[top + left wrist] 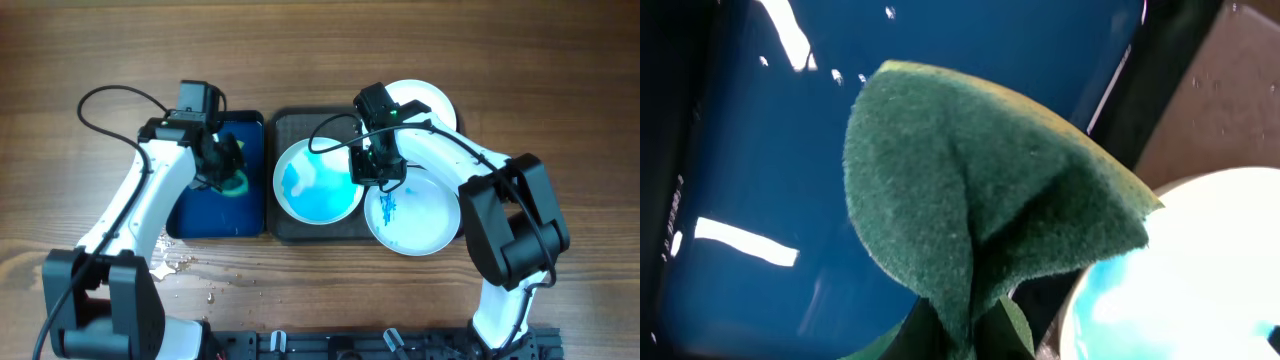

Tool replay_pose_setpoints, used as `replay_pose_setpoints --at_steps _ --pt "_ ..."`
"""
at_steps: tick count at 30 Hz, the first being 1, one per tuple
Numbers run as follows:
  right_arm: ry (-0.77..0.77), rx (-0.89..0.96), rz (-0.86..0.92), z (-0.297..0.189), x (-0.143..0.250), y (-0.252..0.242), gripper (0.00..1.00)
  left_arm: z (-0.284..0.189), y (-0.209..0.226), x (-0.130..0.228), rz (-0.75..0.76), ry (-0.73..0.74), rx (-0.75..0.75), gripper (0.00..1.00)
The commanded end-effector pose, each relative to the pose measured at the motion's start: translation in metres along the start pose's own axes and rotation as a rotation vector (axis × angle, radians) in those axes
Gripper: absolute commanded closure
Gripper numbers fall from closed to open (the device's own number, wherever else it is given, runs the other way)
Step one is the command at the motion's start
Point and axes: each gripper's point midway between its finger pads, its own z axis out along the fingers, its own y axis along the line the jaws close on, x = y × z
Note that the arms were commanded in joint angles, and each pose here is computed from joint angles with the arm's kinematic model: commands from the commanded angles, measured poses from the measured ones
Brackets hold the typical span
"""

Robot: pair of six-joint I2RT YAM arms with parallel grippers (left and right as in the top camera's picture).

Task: Clean dirty plates on tray and stack at the side
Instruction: 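Return the sponge to the blue water tray with the left gripper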

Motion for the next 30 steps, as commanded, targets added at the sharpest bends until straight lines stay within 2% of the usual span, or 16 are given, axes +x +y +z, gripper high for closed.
replay_pose_setpoints --at_steps 1,4,5,6,7,9,13,17,23,30 --pt "0.014 0.031 -0.018 0.008 0.004 -0.006 0.96 0.023 0.027 -0.01 -0.01 0.033 -0.058 0.96" --pt "0.015 0.032 -0.033 0.008 0.004 -0.006 0.96 0.041 0.038 -0.006 -0.033 0.085 -0.088 0.96" --pt "0.014 0.031 -0.033 0.008 0.004 -0.006 0.96 0.044 0.039 -0.005 -0.034 0.093 -0.092 0.85" --pt "0.015 0.032 -0.033 0.008 0.004 -0.006 0.96 0.047 0.039 -0.005 -0.035 0.098 -0.094 0.39" --pt "0.014 0.031 -0.033 0.008 0.004 -0.006 0.96 0.047 0.039 -0.005 -0.035 0.099 -0.094 0.22" --pt "0.013 0.031 -0.033 0.008 0.003 -0.005 0.96 0.047 0.035 -0.003 -0.036 0.111 -0.069 0.0" --pt "0.016 0.032 -0.033 0.008 0.004 -0.006 0.96 0.031 0.017 -0.003 -0.038 0.103 0.035 0.0" --pt "0.011 0.03 -0.033 0.009 0.003 -0.005 0.96 -0.021 0.008 -0.013 -0.029 -0.027 0.102 0.0" --pt "-0.012 -0.011 -0.049 0.007 -0.003 0.003 0.96 -0.094 0.011 0.006 -0.045 -0.141 0.171 0.0" --pt "-0.095 -0.051 -0.093 -0.044 -0.003 0.017 0.95 -0.1 0.01 0.004 -0.044 -0.168 0.183 0.0"
